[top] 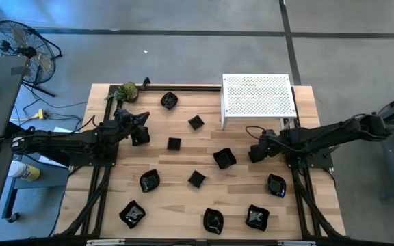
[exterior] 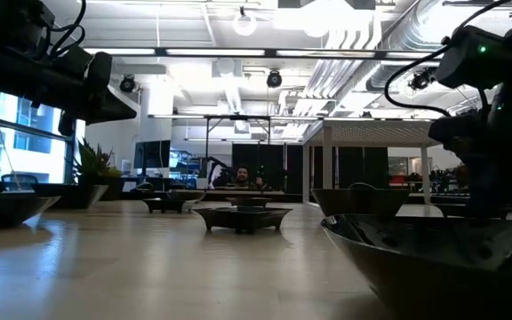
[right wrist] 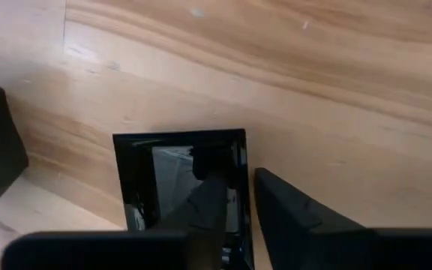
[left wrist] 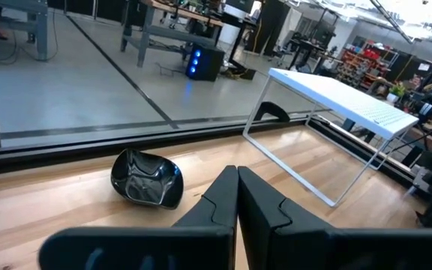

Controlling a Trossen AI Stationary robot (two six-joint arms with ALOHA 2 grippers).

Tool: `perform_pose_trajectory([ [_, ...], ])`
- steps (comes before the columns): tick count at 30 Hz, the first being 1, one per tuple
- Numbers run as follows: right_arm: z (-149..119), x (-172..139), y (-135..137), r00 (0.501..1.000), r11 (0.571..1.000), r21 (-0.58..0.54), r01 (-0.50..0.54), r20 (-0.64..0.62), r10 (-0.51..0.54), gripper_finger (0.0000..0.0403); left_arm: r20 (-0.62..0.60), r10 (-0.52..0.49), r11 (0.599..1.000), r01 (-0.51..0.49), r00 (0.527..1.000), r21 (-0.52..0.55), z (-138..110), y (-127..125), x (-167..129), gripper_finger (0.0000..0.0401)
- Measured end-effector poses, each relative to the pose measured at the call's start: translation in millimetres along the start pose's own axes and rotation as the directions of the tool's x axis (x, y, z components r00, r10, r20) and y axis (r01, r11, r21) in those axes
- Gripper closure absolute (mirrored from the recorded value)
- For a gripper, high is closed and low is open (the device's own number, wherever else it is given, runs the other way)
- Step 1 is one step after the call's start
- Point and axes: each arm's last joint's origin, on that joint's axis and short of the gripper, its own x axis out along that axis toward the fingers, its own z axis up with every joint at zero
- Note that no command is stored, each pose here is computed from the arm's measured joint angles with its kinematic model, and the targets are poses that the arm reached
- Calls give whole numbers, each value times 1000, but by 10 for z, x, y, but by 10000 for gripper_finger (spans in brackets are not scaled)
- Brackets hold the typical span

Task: Pick & Place Mini shaped plates
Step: Put the square plate on the shelf

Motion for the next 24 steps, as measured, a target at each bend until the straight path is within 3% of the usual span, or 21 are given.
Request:
perform_pose_trajectory([
  [7,5,-36,49,998,998,2,-57,-9,57,397,0,0,1000,0,1000,-2,0,0,0,400],
  [14,8,-74,93,991,991,19,-131,-16,131,385,-1,1,1000,-1,1000,-4,-1,1,0,400],
  [20,42,-119,248,954,954,19,-300,14,299,397,-3,12,1000,-12,1000,-20,-7,6,0,400],
  [24,71,-176,383,897,898,12,-440,38,439,399,-4,13,1000,-13,1000,-23,-8,7,0,400],
])
